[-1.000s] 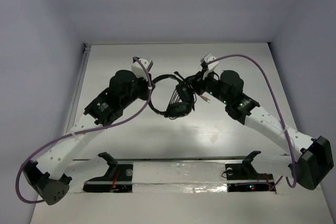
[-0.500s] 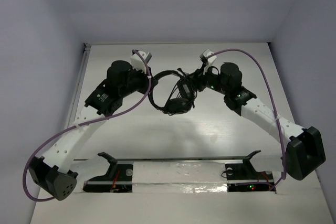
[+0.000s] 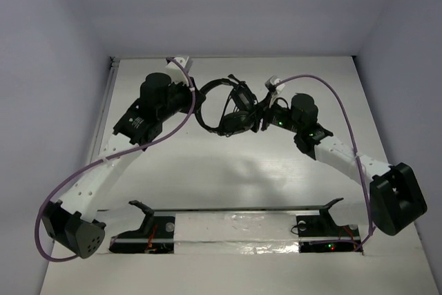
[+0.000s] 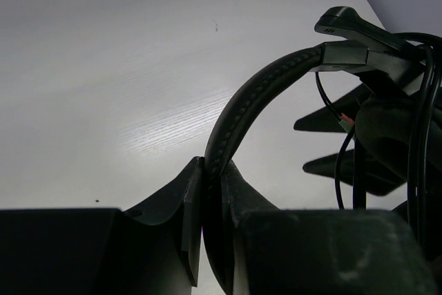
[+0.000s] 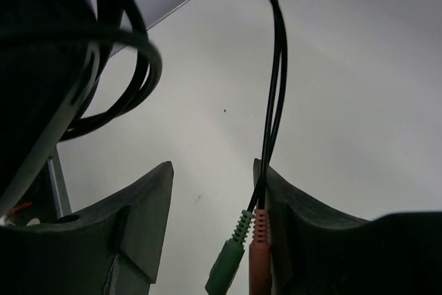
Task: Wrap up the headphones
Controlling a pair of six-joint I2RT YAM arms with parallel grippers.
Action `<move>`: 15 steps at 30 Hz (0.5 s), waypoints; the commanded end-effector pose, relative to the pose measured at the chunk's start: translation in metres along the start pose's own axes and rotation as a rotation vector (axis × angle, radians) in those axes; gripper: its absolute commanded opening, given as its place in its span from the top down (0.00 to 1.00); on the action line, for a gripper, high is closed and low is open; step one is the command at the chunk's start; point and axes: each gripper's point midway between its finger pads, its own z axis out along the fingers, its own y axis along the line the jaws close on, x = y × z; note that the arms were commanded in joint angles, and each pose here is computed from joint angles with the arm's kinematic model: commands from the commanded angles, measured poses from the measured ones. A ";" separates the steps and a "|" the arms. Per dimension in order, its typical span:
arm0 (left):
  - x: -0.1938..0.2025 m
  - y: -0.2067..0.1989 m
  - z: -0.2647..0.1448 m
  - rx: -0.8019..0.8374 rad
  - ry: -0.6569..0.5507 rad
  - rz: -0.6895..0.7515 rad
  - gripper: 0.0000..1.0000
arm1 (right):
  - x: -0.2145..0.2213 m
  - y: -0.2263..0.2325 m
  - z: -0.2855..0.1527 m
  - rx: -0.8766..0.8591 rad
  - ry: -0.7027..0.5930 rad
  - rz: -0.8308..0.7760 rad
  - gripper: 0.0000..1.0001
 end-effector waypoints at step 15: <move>-0.067 -0.005 0.027 0.001 -0.247 -0.209 1.00 | 0.011 -0.029 -0.013 0.199 -0.193 0.268 0.35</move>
